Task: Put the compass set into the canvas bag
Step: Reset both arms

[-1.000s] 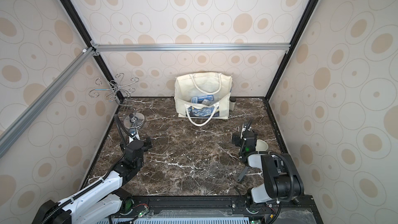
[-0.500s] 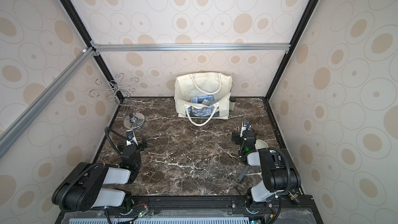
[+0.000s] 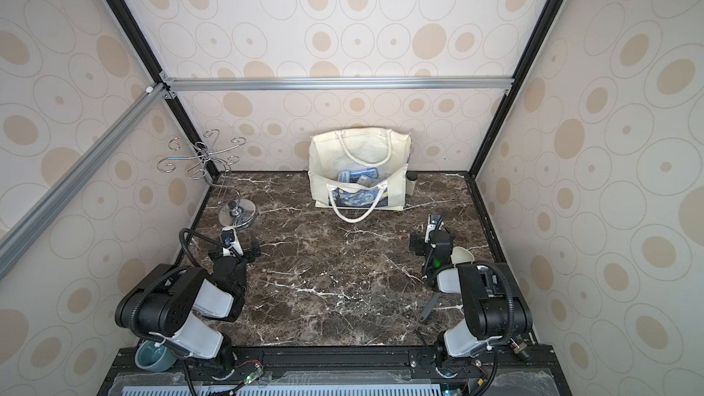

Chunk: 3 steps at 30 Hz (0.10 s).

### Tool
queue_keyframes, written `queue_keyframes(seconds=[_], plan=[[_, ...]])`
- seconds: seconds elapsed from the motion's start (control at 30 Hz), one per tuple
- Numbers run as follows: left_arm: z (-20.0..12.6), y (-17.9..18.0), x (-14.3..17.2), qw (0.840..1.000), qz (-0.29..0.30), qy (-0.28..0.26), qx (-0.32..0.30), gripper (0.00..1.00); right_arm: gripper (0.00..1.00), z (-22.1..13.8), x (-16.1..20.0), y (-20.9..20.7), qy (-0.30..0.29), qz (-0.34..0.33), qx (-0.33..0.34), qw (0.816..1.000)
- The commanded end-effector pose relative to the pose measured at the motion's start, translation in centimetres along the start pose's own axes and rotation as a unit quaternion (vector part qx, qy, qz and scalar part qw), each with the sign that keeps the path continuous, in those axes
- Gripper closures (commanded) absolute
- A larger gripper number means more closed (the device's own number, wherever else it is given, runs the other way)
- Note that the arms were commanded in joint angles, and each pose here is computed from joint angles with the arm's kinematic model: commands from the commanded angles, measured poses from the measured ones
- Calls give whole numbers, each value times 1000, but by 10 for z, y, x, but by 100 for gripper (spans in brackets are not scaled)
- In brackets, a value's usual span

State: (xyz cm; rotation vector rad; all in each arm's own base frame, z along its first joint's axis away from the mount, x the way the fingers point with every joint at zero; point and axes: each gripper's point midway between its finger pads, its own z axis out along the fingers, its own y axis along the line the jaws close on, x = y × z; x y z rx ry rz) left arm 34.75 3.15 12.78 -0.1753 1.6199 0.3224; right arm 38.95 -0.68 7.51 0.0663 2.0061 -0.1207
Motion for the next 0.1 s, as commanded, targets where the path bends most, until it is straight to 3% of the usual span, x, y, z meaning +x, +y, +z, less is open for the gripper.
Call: queue_keyframes(seconds=[0.0, 0.07], plan=[[8, -2, -12, 1000, -3, -15, 2, 0, 0, 1, -12, 2, -14, -6, -4, 1000], [11, -3, -12, 1000, -1, -13, 1, 0, 0, 1, -12, 2, -14, -5, -5, 1000]])
